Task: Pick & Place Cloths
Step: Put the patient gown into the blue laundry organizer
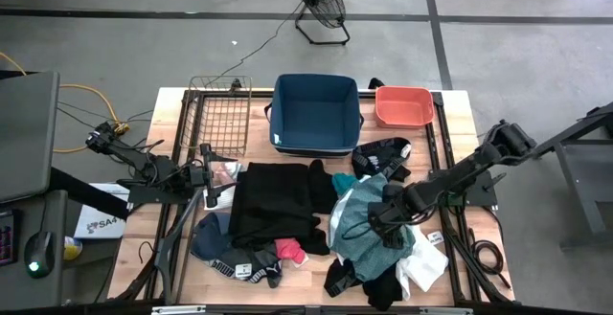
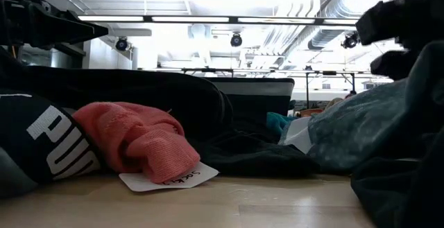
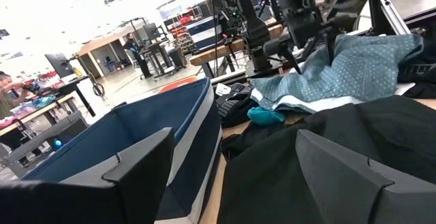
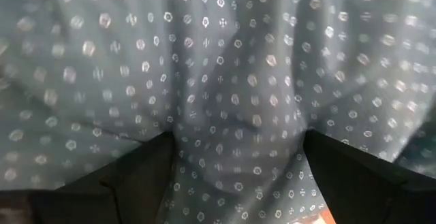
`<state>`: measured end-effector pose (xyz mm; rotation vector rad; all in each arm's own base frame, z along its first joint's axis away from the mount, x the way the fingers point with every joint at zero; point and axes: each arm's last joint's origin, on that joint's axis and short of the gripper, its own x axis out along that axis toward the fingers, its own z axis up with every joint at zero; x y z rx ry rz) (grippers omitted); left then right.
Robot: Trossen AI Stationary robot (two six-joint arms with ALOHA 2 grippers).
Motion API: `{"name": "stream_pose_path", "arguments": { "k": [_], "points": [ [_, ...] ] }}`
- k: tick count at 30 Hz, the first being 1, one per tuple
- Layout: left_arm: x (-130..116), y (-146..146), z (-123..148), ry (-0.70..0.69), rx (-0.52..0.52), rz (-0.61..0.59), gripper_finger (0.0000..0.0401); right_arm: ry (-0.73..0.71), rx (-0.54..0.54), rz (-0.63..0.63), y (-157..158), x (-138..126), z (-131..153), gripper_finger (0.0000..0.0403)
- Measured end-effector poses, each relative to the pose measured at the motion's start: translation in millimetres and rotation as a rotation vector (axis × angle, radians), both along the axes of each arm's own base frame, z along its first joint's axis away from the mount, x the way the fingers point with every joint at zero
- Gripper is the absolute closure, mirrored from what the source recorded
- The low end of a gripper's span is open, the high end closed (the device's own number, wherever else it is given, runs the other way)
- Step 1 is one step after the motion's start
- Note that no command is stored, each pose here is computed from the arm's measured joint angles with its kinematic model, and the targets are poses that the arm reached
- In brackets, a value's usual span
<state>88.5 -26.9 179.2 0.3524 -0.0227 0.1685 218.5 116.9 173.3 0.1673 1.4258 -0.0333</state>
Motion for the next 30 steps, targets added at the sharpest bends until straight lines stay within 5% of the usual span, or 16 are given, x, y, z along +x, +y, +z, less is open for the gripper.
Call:
{"name": "stream_pose_path", "arguments": {
  "k": [10,21,30],
  "points": [
    [0.0,0.0,-0.1,0.0,0.0,0.0,0.0101,0.09,-0.041,-0.022,3.2,6.4,-23.4,0.0114],
    [0.0,-0.1,-0.1,0.0,0.0,-0.001,0.0101,0.128,0.052,-0.06,-4.7,8.7,-20.4,0.0372],
    [0.0,0.0,-0.1,0.0,0.0,0.0,0.0101,0.087,0.14,-0.038,-5.0,14.2,3.9,0.0374]
  ]
}}
